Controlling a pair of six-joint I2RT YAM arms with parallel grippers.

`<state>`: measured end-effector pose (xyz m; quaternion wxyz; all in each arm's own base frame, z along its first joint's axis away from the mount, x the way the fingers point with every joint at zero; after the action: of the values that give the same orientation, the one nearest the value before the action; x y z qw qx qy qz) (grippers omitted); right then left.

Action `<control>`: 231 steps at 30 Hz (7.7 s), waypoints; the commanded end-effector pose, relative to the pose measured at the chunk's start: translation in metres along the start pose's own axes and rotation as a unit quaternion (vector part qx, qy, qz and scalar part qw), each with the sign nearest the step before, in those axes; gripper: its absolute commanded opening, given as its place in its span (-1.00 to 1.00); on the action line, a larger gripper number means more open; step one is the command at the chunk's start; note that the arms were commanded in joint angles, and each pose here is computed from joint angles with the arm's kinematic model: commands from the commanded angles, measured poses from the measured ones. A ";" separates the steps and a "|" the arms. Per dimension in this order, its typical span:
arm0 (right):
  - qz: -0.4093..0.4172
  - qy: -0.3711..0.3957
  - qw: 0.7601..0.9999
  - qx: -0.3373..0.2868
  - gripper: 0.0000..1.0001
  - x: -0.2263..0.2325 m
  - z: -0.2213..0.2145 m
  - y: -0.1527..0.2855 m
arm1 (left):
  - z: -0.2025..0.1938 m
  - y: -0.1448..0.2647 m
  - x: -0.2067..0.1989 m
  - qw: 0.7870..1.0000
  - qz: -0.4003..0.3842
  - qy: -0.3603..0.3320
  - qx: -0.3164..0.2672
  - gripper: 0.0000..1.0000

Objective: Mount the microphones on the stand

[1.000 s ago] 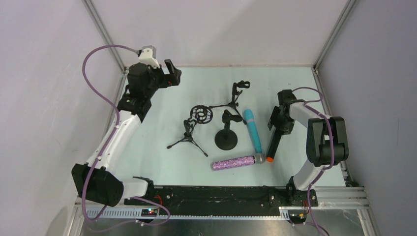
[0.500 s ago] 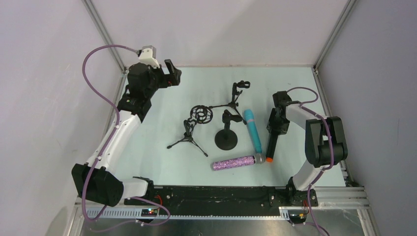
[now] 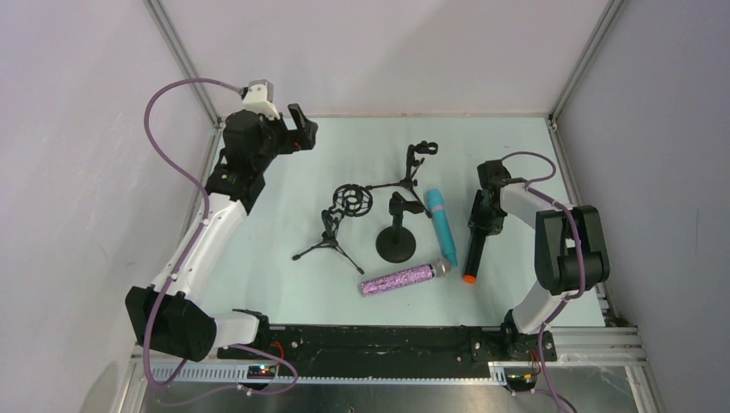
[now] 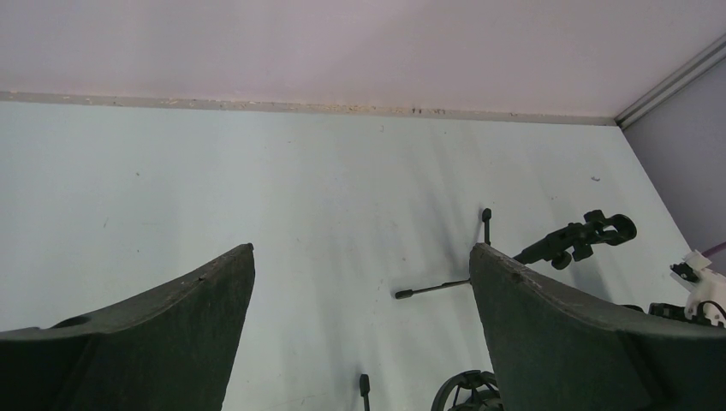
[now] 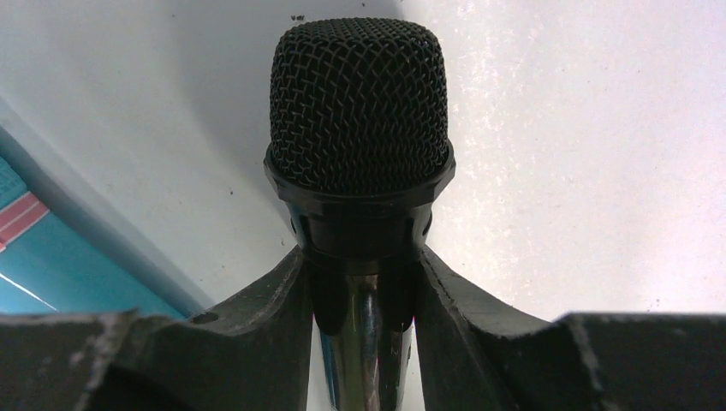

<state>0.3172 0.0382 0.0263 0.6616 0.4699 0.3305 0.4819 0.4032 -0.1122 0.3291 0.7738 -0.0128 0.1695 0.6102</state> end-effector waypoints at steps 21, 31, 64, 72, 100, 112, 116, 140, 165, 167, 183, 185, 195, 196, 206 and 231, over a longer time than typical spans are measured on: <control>0.171 0.039 0.928 -0.327 -1.00 0.021 0.089 0.221 | 0.018 0.009 -0.010 0.999 -0.017 0.003 -0.032 0.97; 0.323 0.148 0.802 -0.481 -1.00 0.052 0.086 0.334 | 0.019 0.010 -0.011 0.999 -0.021 0.003 -0.033 0.97; 0.401 0.292 0.585 -0.641 -1.00 0.064 0.025 0.383 | -0.019 0.039 -0.135 0.914 -0.389 -0.117 0.012 0.97; 0.423 0.290 0.592 -0.622 -1.00 0.071 0.024 0.377 | -0.060 0.054 -0.165 0.860 -0.452 -0.235 -0.008 0.97; 0.451 0.296 0.620 -0.570 -1.00 0.101 0.021 0.348 | -0.103 0.077 -0.201 0.686 -0.648 -0.325 -0.057 0.97; 0.455 0.295 0.621 -0.566 -1.00 0.104 0.018 0.348 | -0.112 0.076 -0.221 0.666 -0.694 -0.274 -0.019 0.89; 0.457 0.296 0.619 -0.566 -1.00 0.106 0.017 0.348 | -0.127 0.079 -0.220 0.667 -0.690 -0.280 -0.012 0.89; 0.483 0.291 0.593 -0.575 -1.00 0.169 0.011 0.348 | -0.171 0.058 -0.210 0.706 -0.632 -0.319 0.029 0.80; 0.406 0.290 0.625 -0.600 -1.00 0.140 0.020 0.344 | -0.172 0.045 -0.202 0.729 -0.576 -0.370 0.031 0.79; 0.389 0.277 0.638 -0.604 -1.00 0.135 0.028 0.340 | -0.173 0.049 -0.205 0.723 -0.582 -0.371 0.028 0.81; 0.376 0.228 0.644 -0.626 -1.00 0.161 0.052 0.330 | -0.171 0.037 -0.212 0.760 -0.532 -0.371 0.042 0.82; 0.384 0.232 0.638 -0.626 -1.00 0.165 0.049 0.332 | -0.171 0.036 -0.211 0.762 -0.529 -0.373 0.040 0.81; 0.367 0.233 0.657 -0.617 -1.00 0.160 0.044 0.327 | -0.172 0.039 -0.211 0.757 -0.534 -0.375 0.037 0.72; 0.361 0.232 0.659 -0.617 -1.00 0.159 0.045 0.326 | -0.171 0.040 -0.211 0.755 -0.536 -0.376 0.036 0.72; 0.333 0.229 0.650 -0.643 -1.00 0.138 0.051 0.341 | -0.168 0.054 -0.216 0.735 -0.564 -0.376 0.018 0.84; 0.470 0.216 0.557 -0.649 -1.00 0.109 0.027 0.365 | -0.152 0.062 -0.219 0.726 -0.602 -0.334 -0.010 0.87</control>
<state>0.2698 0.1659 0.3443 0.4051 -0.0788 -0.1499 0.8984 0.2696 -0.3370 0.2397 0.9844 0.1117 -0.1352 -0.0100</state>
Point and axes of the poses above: each gripper's point midway between its finger pads, its own y axis back along the fingers, its own x axis along the line the jaws close on, z = x × y, the point moved 1 cm from there along y, back along the fingers
